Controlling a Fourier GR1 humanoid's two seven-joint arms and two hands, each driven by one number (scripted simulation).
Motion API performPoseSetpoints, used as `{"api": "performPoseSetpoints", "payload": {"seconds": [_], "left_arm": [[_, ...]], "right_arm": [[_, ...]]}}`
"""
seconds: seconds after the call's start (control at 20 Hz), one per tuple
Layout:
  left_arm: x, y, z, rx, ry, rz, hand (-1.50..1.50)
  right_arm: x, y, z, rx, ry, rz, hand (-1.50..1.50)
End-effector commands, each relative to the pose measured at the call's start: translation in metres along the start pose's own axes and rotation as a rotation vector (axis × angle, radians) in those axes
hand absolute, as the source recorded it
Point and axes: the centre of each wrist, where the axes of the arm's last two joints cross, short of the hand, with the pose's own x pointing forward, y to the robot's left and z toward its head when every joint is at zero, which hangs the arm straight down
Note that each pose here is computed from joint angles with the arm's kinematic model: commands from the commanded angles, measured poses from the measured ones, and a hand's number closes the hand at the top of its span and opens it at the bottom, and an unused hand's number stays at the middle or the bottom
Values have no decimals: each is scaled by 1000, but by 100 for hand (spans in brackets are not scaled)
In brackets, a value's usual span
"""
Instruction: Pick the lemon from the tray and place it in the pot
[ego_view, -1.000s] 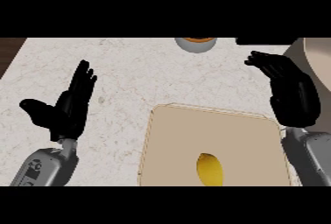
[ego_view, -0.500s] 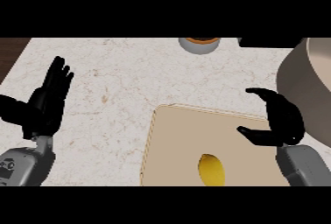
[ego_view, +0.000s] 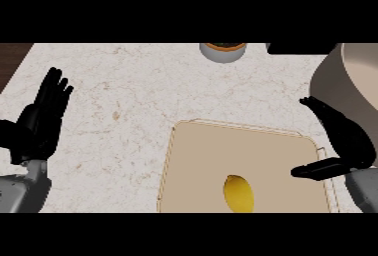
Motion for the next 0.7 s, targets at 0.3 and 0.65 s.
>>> {"api": "performPoseSetpoints", "payload": {"seconds": [0.3, 0.65], "left_arm": [[1, 0, 10, -1, 15, -7, 0], [12, -7, 0, 3, -5, -6, 0]], "right_arm": [[49, 18, -24, 525, 97, 234, -150], [81, 55, -14, 668, 200, 302, -150]]}}
